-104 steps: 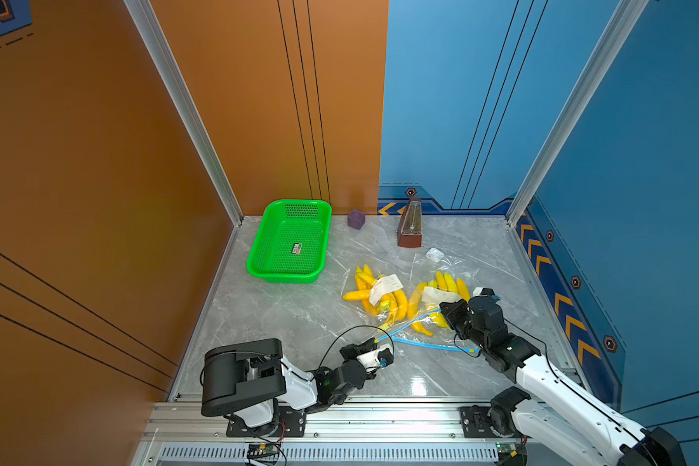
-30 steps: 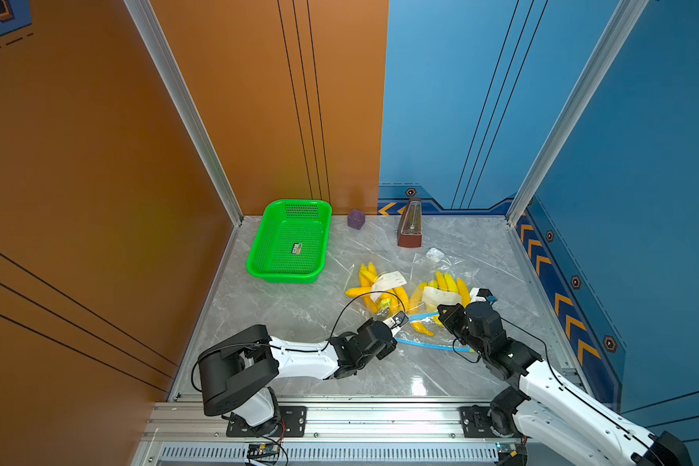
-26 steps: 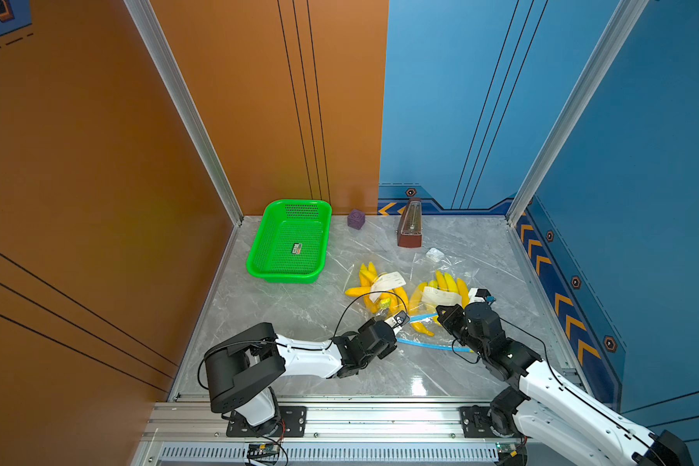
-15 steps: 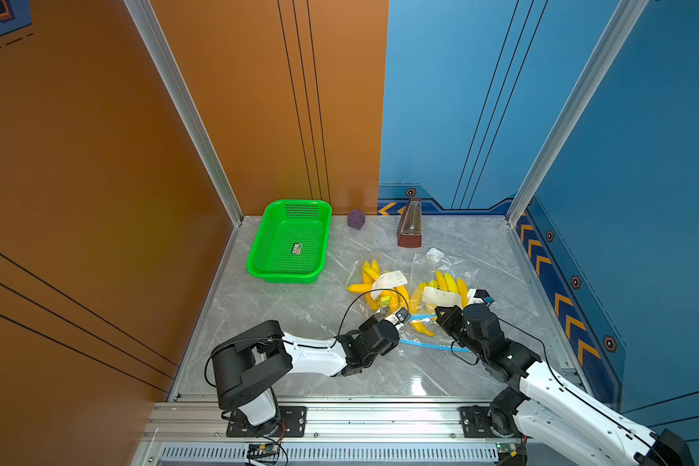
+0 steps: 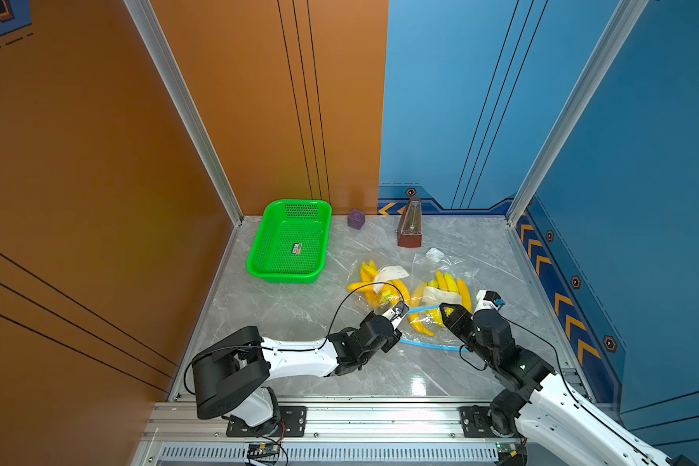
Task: Open the zip-top bag and take out the banana
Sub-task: Open the zipper of the food storage bag at the center of the board, then pick up the banana from the zipper food storage bag.
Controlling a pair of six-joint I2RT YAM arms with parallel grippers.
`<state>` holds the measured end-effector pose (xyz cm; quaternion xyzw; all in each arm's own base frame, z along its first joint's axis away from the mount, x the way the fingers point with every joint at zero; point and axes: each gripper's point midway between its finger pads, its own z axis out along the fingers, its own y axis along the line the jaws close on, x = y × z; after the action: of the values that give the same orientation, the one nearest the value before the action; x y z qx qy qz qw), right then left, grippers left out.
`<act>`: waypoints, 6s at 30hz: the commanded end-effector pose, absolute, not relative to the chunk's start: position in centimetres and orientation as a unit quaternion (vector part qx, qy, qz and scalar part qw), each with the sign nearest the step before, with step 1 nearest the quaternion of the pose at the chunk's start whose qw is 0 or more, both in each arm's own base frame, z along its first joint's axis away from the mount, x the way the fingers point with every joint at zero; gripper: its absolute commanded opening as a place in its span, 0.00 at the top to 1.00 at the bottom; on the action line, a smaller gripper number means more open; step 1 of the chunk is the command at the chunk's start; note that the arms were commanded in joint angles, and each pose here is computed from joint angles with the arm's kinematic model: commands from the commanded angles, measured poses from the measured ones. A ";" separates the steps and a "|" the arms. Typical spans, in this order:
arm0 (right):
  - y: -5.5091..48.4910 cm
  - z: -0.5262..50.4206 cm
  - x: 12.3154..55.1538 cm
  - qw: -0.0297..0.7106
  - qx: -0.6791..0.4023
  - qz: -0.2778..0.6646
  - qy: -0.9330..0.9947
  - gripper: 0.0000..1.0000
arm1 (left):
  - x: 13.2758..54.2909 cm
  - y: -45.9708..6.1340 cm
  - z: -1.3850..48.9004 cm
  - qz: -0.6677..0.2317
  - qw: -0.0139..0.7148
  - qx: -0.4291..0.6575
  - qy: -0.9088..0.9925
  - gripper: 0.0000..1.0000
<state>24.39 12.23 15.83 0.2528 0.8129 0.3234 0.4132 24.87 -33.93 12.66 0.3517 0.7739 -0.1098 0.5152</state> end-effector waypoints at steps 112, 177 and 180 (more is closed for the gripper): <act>26.8 13.6 29.4 0.527 -0.071 0.245 0.811 0.41 | 26.7 -31.7 18.0 -0.188 0.530 0.267 0.782 0.98; 28.9 11.9 35.5 0.574 -0.066 0.177 0.797 0.69 | 37.9 -24.2 6.3 -0.124 0.342 0.059 0.930 0.62; 29.0 12.0 34.9 0.571 -0.073 0.183 0.797 0.71 | 38.2 -23.6 6.1 -0.112 0.344 0.050 0.931 0.68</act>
<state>35.22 29.47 11.47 -0.0754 0.7965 0.1933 0.5680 38.32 -24.51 5.95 0.0592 0.9299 -0.1235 0.3413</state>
